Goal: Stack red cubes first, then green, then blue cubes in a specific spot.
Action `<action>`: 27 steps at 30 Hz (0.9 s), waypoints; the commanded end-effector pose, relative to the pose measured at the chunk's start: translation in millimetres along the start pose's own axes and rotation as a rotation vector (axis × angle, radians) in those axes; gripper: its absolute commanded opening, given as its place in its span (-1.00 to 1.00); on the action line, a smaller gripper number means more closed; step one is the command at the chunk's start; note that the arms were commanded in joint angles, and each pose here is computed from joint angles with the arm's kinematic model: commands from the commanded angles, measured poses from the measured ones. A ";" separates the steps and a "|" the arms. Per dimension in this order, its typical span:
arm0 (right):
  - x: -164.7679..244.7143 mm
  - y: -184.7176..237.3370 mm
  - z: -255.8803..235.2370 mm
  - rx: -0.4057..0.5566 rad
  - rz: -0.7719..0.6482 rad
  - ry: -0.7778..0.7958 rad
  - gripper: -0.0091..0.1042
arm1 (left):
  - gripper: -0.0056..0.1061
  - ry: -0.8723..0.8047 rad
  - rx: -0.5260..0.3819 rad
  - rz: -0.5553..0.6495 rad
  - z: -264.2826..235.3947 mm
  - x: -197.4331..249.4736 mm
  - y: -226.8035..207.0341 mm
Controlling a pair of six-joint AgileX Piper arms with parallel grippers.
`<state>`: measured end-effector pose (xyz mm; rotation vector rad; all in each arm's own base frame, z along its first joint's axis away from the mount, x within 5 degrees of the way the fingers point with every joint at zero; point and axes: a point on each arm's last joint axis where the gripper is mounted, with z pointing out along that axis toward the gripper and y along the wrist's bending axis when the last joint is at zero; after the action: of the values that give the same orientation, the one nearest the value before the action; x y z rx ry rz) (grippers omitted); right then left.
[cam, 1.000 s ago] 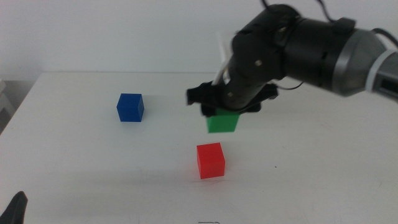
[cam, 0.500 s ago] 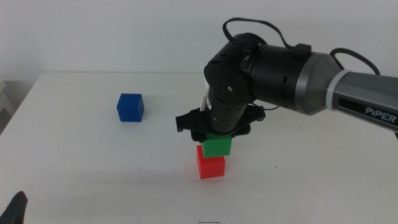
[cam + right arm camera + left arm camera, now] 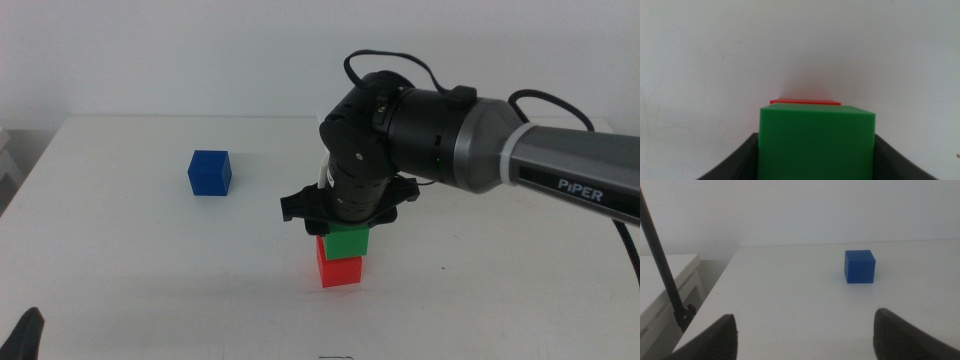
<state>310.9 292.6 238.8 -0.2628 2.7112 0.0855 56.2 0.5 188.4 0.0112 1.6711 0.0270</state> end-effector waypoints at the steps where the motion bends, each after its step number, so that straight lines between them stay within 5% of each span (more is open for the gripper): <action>1: -13.7 -0.4 -30.0 -0.044 -0.017 -0.112 -0.86 | 0.75 -0.099 0.001 -0.012 -2.0 -8.8 0.1; 19: -12.6 3.3 -14.9 -0.039 -0.028 -0.098 -0.86 | 0.75 -0.099 0.001 -0.012 -2.0 -8.8 0.1; 20: -11.4 4.7 -14.9 -0.056 -0.008 -0.084 -0.43 | 0.75 -0.099 0.001 -0.012 -2.0 -8.8 0.1; 21: -11.2 4.9 -14.9 -0.058 -0.006 -0.082 -0.37 | 0.75 -0.099 0.001 -0.012 -2.0 -8.8 0.1; 22: -11.0 5.1 -14.9 -0.060 0.002 -0.080 0.13 | 0.75 -0.099 0.001 -0.012 -2.0 -8.8 0.1; 27: -11.7 4.5 -14.9 -0.054 0.004 -0.086 0.57 | 0.75 -0.099 0.001 -0.012 -2.0 -8.8 0.1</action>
<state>314.9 299.6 223.2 -0.2620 2.7264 0.1013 56.2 0.5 188.4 0.0112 1.6711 0.0270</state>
